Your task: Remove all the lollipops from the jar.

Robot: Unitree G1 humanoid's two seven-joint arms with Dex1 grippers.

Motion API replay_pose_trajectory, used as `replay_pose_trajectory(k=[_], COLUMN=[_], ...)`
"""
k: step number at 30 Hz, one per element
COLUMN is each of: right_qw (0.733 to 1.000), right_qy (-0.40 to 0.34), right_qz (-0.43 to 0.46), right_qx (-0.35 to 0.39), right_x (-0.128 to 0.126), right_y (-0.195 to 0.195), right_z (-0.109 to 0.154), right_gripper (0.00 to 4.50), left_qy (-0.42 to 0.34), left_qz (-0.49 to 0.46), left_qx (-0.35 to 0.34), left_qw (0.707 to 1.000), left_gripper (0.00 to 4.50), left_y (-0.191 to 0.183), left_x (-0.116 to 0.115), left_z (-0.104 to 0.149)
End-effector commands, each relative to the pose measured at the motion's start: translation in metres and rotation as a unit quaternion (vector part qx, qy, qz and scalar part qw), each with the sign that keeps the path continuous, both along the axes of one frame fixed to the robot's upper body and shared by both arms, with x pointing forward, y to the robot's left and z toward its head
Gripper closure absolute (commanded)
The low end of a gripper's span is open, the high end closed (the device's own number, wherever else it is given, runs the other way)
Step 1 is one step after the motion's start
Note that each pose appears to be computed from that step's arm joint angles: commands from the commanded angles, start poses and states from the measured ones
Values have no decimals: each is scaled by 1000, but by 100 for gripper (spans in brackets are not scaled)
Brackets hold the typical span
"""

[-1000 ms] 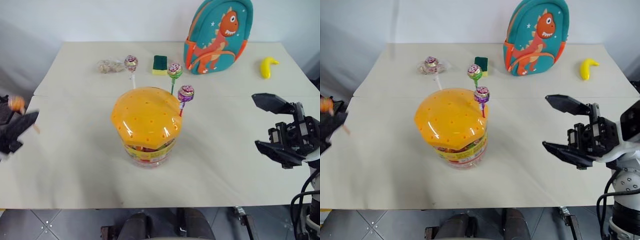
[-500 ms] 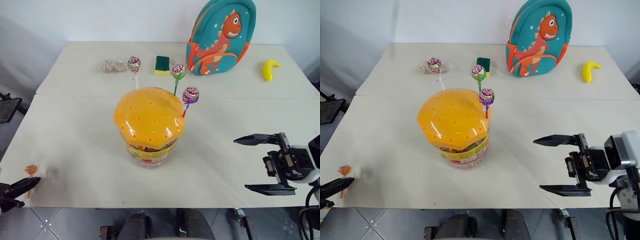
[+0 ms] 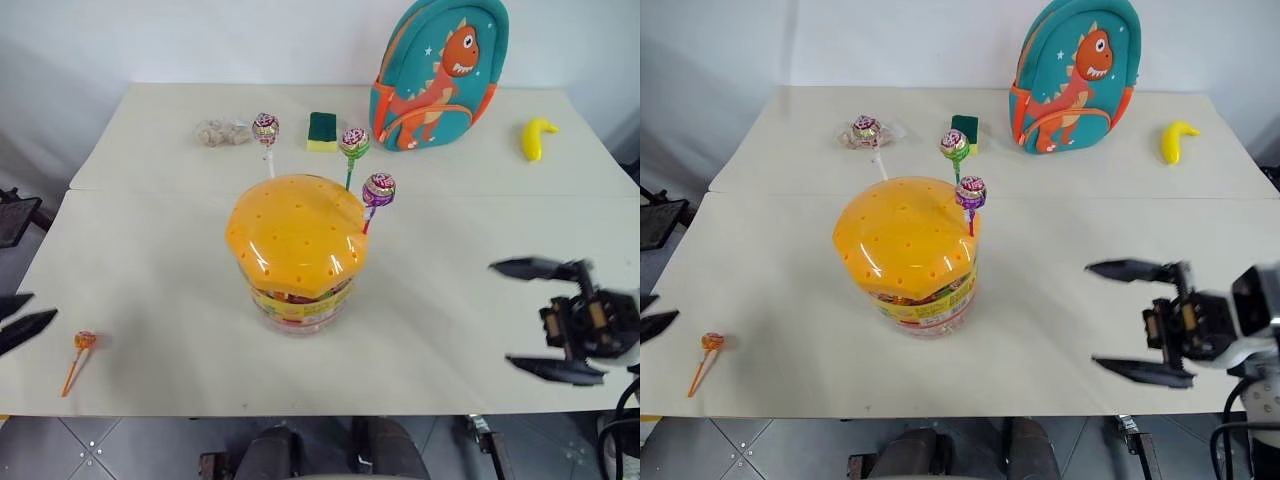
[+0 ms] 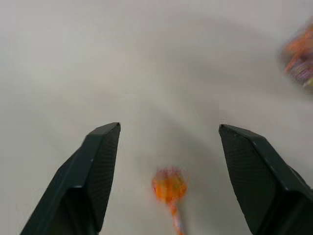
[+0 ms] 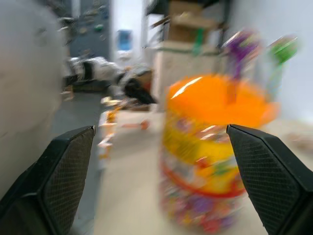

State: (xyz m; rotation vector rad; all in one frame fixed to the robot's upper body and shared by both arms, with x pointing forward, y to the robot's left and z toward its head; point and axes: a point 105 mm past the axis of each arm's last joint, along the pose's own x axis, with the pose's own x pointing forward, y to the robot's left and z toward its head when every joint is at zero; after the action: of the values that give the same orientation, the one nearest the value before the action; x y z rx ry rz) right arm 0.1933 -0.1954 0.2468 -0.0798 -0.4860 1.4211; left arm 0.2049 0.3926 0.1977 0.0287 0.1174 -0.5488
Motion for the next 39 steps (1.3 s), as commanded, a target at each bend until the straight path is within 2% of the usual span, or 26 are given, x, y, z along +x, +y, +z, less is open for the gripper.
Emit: replay_pose_trajectory(k=[1,4,5,8,12,15,18,22,25,31,38,39], right_qw=[997,992,991,990,993,995,995,996,996,996,996,996], right_qy=[-11,-29,-36,-36,-31,-34,-34,-34,-31,-27,-23,-22], right_qz=[-57,-95,-102,-98,-75,-42,-16,-18,-29,-42,-40,-38], right_qx=[48,75,81,99,87,86,87,85,75,72,75,78], right_x=[4,10,10,8,1,-5,-9,-7,-6,-4,-1,-1], right_y=[-13,-23,-24,-23,-15,-1,12,15,14,13,14,14], right_z=[23,35,38,43,45,51,54,54,50,47,46,47], right_gripper=[0,0,0,0,0,0,0,0,0,0,0,0], left_qy=[-78,-117,-134,-177,-169,-148,-131,-116,-97,-104,-132,-143], left_qz=[-130,-248,-286,-352,-398,-410,-430,-460,-458,-447,-455,-449], left_qx=[-23,-37,-47,-68,-82,-97,-82,-86,-85,-77,-110,-121], left_qw=[988,961,948,916,898,895,890,876,879,885,874,874], left_gripper=[108,52,13,2,2,2,2,2,58,224,435,447], left_y=[-51,-117,-142,-194,-234,-254,-266,-273,-269,-267,-271,-268], left_x=[13,34,42,67,93,110,115,111,112,116,112,112], left_z=[50,76,86,109,119,123,117,115,112,112,131,135])
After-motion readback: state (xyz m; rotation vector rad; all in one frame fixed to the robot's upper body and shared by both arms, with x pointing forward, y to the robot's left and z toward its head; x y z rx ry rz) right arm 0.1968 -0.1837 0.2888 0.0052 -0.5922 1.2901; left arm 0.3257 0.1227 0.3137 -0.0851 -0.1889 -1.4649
